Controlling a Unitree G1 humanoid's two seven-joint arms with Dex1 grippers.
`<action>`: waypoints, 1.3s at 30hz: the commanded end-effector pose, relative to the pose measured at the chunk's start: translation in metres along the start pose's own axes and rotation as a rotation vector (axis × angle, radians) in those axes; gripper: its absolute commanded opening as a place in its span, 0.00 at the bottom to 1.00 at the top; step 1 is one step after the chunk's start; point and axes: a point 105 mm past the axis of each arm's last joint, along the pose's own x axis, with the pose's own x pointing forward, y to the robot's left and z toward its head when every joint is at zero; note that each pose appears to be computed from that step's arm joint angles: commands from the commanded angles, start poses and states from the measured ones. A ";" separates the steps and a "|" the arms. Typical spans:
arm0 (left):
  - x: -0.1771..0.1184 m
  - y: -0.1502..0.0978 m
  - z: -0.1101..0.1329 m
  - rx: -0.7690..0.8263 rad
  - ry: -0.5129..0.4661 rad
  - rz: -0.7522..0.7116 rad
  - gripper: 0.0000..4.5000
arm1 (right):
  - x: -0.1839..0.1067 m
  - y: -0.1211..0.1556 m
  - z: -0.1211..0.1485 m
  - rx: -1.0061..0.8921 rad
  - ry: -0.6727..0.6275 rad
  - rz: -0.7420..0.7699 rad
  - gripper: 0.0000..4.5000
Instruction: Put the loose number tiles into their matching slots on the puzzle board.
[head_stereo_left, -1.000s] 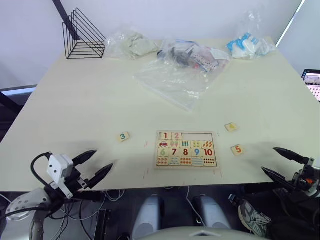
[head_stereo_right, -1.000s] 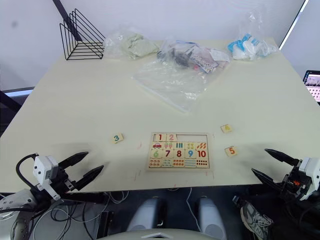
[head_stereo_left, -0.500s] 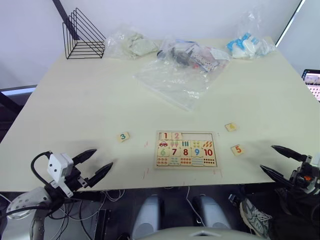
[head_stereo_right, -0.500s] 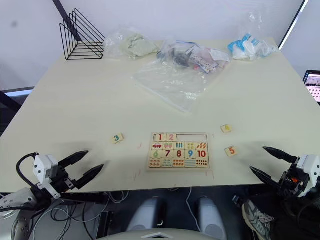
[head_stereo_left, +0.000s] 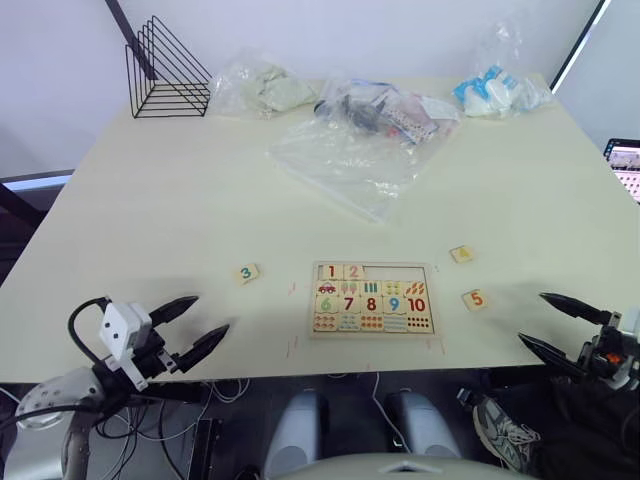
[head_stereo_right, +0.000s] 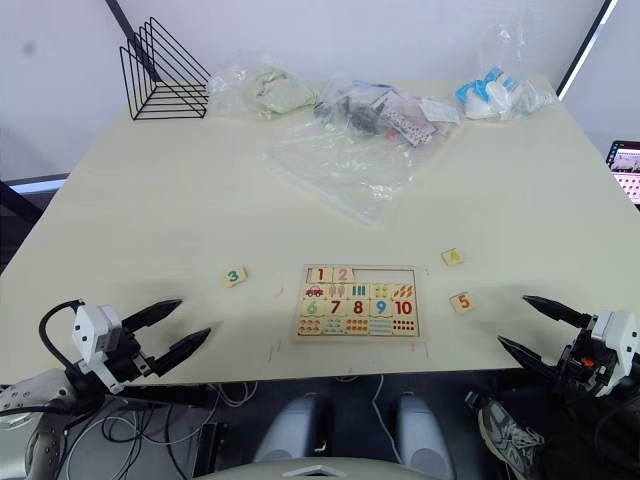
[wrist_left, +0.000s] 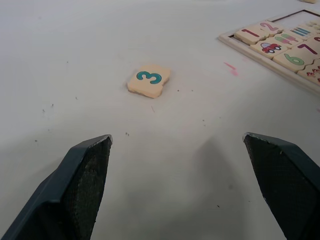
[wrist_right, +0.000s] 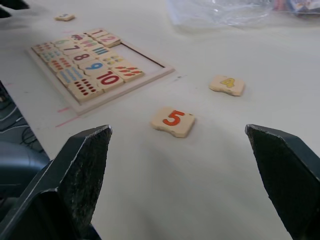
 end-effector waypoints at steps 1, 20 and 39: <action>0.003 0.006 0.007 0.047 0.013 -0.023 0.99 | 0.002 0.004 0.014 -0.040 -0.040 0.059 1.00; 0.056 0.039 0.024 0.188 0.166 -0.223 0.99 | 0.019 0.026 0.032 -0.062 -0.115 0.266 1.00; 0.075 0.047 0.034 0.243 0.274 -0.356 0.88 | 0.016 0.022 0.035 -0.090 -0.134 0.277 1.00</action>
